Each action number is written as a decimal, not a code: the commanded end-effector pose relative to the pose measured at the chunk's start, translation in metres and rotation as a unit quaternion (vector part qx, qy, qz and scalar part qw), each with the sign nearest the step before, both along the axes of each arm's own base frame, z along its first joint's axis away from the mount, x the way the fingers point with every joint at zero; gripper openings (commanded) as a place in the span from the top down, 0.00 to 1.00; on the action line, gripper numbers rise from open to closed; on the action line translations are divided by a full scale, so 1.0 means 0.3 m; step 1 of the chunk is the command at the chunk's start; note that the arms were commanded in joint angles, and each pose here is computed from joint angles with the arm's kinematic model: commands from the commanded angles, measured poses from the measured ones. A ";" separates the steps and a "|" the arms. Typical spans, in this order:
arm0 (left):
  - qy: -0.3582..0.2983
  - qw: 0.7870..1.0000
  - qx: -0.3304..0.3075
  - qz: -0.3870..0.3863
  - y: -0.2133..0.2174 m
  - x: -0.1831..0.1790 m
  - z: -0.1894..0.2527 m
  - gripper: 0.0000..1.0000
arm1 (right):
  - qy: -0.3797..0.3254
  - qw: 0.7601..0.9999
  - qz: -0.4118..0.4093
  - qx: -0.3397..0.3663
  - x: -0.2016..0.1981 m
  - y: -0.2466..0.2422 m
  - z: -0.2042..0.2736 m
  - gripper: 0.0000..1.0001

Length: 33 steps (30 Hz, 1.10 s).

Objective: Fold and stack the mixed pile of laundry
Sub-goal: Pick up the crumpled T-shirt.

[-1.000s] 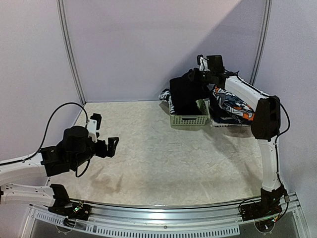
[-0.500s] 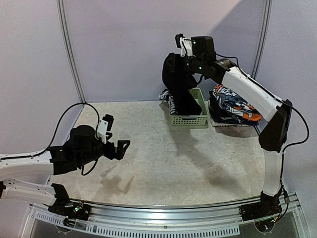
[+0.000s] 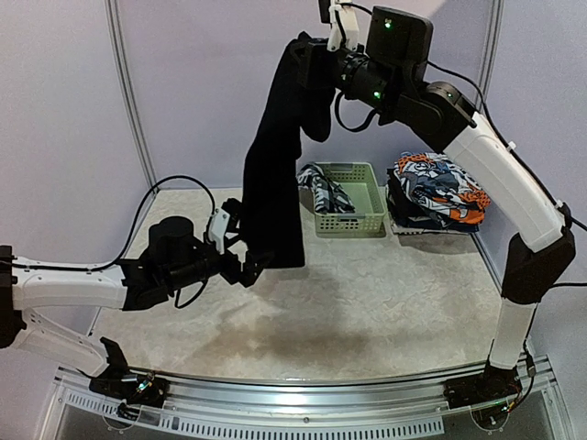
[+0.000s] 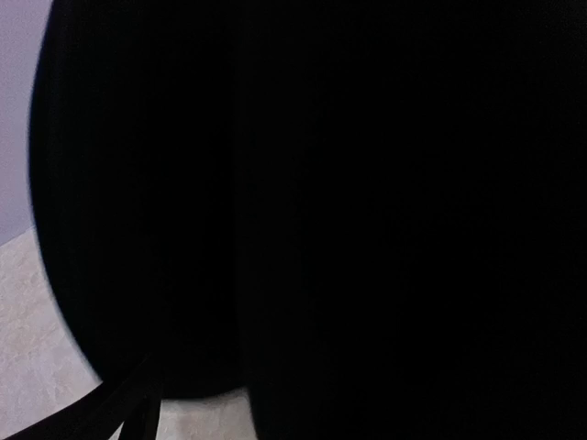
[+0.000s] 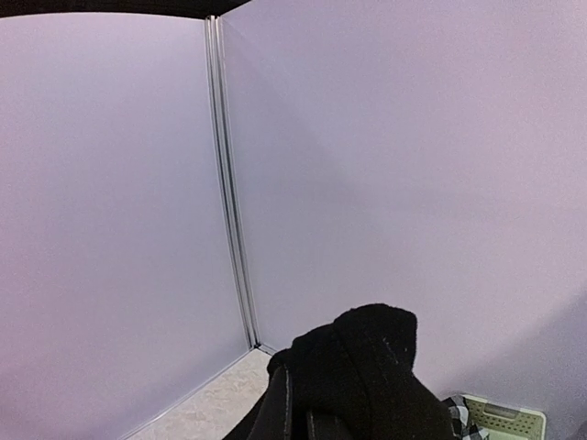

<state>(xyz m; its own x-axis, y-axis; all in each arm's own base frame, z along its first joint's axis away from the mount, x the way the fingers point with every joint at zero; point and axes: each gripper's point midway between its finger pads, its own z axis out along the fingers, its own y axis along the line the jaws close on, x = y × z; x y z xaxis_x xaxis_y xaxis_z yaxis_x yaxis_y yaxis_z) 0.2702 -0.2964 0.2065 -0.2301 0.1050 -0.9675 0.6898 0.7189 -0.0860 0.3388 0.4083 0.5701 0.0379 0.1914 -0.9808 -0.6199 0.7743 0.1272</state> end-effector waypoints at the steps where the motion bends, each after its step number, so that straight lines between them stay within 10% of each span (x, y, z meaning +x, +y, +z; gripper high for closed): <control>1: -0.043 0.998 -0.041 -0.029 -0.067 0.010 0.117 0.02 | -0.029 0.998 -0.051 0.011 -0.037 -0.069 0.087 1.00; 3: -0.044 0.997 -0.052 -0.049 -0.091 -0.004 0.135 0.19 | -0.036 0.998 -0.058 -0.001 -0.051 -0.066 0.086 1.00; 6: -0.043 0.995 -0.057 -0.070 -0.113 -0.026 0.142 0.77 | -0.041 0.996 -0.077 -0.011 -0.060 -0.068 0.085 1.00; 8: -0.038 0.996 -0.051 -0.065 -0.106 -0.030 0.128 0.99 | -0.046 0.993 -0.103 -0.021 -0.054 -0.082 0.083 1.00; 33: -0.040 0.992 0.040 0.113 0.380 -0.161 0.349 1.00 | -0.026 0.959 -0.250 -0.129 -0.027 -0.288 0.030 1.00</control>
<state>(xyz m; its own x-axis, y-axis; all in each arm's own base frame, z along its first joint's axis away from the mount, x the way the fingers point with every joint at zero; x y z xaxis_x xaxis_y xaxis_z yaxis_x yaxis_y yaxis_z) 0.2251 -0.2192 0.2848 -0.1833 0.1187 -0.9759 0.6161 0.7875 -0.0199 0.3439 0.3662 0.5477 0.1078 -0.1590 -0.9814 -0.2369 0.9546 -0.1807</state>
